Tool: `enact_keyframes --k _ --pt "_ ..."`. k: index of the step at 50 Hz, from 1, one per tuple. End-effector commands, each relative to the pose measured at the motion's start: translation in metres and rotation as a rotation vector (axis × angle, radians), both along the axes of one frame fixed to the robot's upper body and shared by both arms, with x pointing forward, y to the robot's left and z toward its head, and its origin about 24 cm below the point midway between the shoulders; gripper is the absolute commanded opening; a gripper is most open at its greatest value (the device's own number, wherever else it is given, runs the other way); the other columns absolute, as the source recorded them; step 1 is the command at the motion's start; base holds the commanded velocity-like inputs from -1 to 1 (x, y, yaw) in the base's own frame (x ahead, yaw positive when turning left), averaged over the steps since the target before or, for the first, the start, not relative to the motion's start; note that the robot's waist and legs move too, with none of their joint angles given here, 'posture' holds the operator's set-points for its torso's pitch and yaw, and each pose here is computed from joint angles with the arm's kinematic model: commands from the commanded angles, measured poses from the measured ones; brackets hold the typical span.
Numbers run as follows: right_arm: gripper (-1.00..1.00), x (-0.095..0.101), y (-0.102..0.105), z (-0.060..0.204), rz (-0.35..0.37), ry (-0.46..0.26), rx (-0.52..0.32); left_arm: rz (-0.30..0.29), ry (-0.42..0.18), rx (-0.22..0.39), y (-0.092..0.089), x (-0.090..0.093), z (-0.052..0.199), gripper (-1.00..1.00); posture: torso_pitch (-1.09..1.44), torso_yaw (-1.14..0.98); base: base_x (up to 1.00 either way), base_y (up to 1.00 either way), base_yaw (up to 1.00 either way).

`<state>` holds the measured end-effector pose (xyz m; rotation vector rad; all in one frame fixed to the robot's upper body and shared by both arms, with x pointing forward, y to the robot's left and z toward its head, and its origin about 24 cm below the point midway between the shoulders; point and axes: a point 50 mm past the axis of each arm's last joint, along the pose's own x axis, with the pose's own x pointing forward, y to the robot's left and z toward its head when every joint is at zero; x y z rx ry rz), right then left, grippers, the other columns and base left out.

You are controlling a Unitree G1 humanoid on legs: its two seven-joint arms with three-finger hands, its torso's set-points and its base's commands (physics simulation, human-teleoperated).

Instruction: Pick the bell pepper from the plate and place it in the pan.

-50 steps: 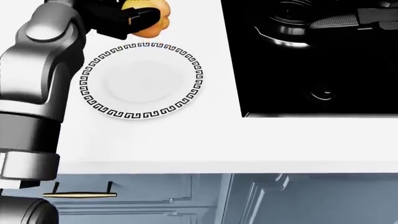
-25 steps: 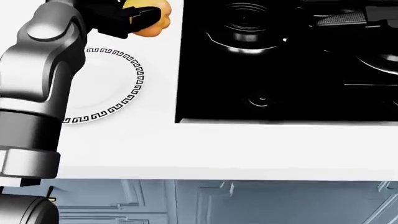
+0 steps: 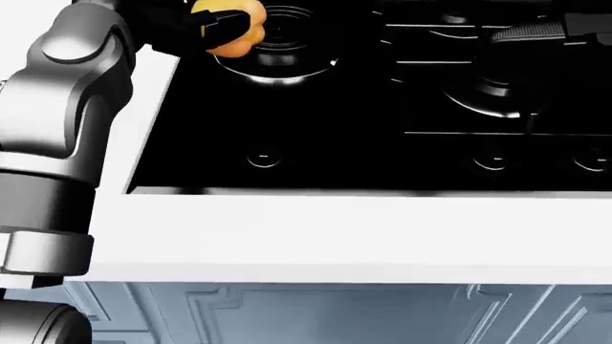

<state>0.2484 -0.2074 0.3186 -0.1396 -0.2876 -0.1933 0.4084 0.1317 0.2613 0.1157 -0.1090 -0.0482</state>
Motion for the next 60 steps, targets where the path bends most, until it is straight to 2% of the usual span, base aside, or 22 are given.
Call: enact_keyframes --k 1,60 --pt "1.00 -0.0047 0.0025 0.0113 0.008 -0.068 -0.010 -0.004 -0.122 -0.009 -0.0008 -0.0027 0.0269 -1.00 0.00 0.00 0.00 -0.38 0.00" --pt "1.00 -0.0093 0.0027 0.0129 0.006 -0.072 -0.009 -0.017 -0.127 -0.014 -0.0023 -0.0057 0.0306 -1.00 0.00 0.00 0.00 -0.37 0.00"
